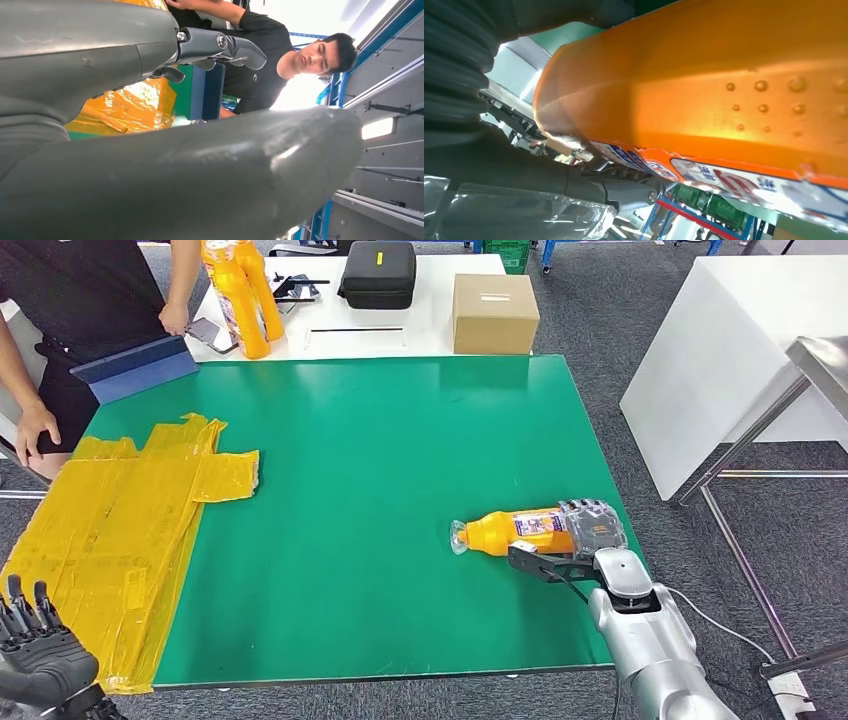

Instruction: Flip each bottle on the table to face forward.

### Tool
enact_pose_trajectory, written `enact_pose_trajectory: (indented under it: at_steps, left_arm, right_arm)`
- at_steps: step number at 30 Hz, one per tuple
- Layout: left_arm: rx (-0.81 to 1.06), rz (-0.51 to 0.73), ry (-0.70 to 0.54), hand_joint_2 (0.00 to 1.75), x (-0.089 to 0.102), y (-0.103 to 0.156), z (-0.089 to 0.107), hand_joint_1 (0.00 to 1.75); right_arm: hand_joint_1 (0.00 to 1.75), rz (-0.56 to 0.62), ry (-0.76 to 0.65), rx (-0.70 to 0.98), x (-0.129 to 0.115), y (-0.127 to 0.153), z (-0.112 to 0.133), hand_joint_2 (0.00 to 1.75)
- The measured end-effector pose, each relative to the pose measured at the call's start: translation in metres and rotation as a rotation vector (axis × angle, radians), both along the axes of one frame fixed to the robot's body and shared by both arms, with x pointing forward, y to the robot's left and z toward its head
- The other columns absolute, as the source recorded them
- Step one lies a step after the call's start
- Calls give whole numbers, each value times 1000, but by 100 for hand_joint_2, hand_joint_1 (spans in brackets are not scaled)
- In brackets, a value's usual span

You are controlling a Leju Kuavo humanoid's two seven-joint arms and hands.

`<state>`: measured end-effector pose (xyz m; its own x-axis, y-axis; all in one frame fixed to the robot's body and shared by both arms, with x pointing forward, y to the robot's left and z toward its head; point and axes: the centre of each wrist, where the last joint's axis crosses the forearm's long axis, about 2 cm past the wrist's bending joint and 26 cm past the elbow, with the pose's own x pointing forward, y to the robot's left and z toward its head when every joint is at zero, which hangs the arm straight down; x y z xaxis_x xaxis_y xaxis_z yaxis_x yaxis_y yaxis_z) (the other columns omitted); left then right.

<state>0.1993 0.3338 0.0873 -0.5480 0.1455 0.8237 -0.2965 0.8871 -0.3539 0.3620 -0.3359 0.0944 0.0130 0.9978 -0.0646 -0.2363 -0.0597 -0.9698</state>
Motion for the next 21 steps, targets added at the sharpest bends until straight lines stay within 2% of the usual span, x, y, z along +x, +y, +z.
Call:
enact_pose_trajectory:
  at_steps: [11, 21]
  left_arm:
    - [-17, 12, 7, 0, -13, 7, -6, 0]
    - [-7, 7, 25, 0, -24, 10, -9, 0]
  right_arm:
    - [170, 65, 23, -11, 7, -19, -3, 175]
    - [175, 56, 34, -4, 7, -22, -7, 175]
